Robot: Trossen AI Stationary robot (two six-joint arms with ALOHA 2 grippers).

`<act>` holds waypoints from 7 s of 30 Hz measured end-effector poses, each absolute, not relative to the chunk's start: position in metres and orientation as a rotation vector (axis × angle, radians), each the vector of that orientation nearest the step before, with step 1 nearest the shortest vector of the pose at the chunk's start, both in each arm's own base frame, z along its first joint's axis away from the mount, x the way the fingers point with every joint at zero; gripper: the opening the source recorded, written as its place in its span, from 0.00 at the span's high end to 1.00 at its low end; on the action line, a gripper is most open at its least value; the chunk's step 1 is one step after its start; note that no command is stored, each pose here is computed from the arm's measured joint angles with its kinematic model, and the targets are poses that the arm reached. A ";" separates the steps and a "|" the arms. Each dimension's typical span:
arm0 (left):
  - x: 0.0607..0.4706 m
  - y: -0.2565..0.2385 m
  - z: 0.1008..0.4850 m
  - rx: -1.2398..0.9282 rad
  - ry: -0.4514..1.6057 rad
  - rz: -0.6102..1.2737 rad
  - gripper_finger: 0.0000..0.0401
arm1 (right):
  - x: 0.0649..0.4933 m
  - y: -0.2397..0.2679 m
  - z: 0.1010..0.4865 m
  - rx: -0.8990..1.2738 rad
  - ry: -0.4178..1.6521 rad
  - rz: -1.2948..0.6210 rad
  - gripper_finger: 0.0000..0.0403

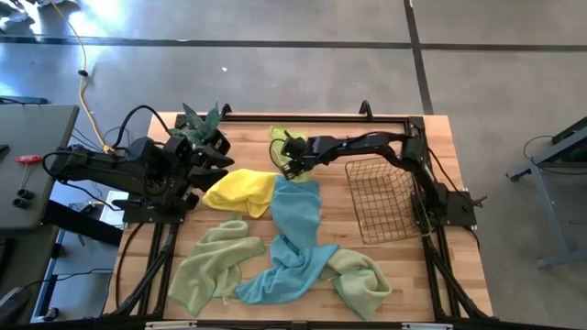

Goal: Fold microfiber towels
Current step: Move the light green microfiber cloth to the middle left of the table

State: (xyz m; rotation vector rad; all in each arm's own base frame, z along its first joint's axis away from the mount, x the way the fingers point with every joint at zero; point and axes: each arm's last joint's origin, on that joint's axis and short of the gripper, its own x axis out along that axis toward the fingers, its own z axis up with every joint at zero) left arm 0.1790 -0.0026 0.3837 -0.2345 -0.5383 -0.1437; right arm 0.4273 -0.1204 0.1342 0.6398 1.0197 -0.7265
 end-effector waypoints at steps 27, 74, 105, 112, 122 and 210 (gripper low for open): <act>0.180 -0.003 0.382 -0.284 -0.510 -0.165 0.71 | 0.457 -0.103 0.148 0.656 0.810 -0.344 0.55; 0.183 -0.003 0.377 -0.290 -0.453 -0.152 0.71 | 0.477 -0.104 0.147 0.695 0.570 -0.358 0.55; 0.183 -0.003 0.376 -0.290 -0.439 -0.146 0.71 | 0.426 -0.092 0.177 0.481 1.037 -0.435 0.55; 0.183 -0.003 0.376 -0.256 -0.441 -0.138 0.71 | 0.429 -0.092 0.179 0.420 1.003 -0.397 0.52; 0.183 -0.003 0.376 -0.256 -0.441 -0.138 0.71 | 0.430 -0.092 0.180 0.207 1.023 -0.276 0.50; 0.180 -0.002 0.383 -0.220 -0.527 -0.129 0.71 | 0.507 0.004 0.193 0.610 0.154 0.153 0.67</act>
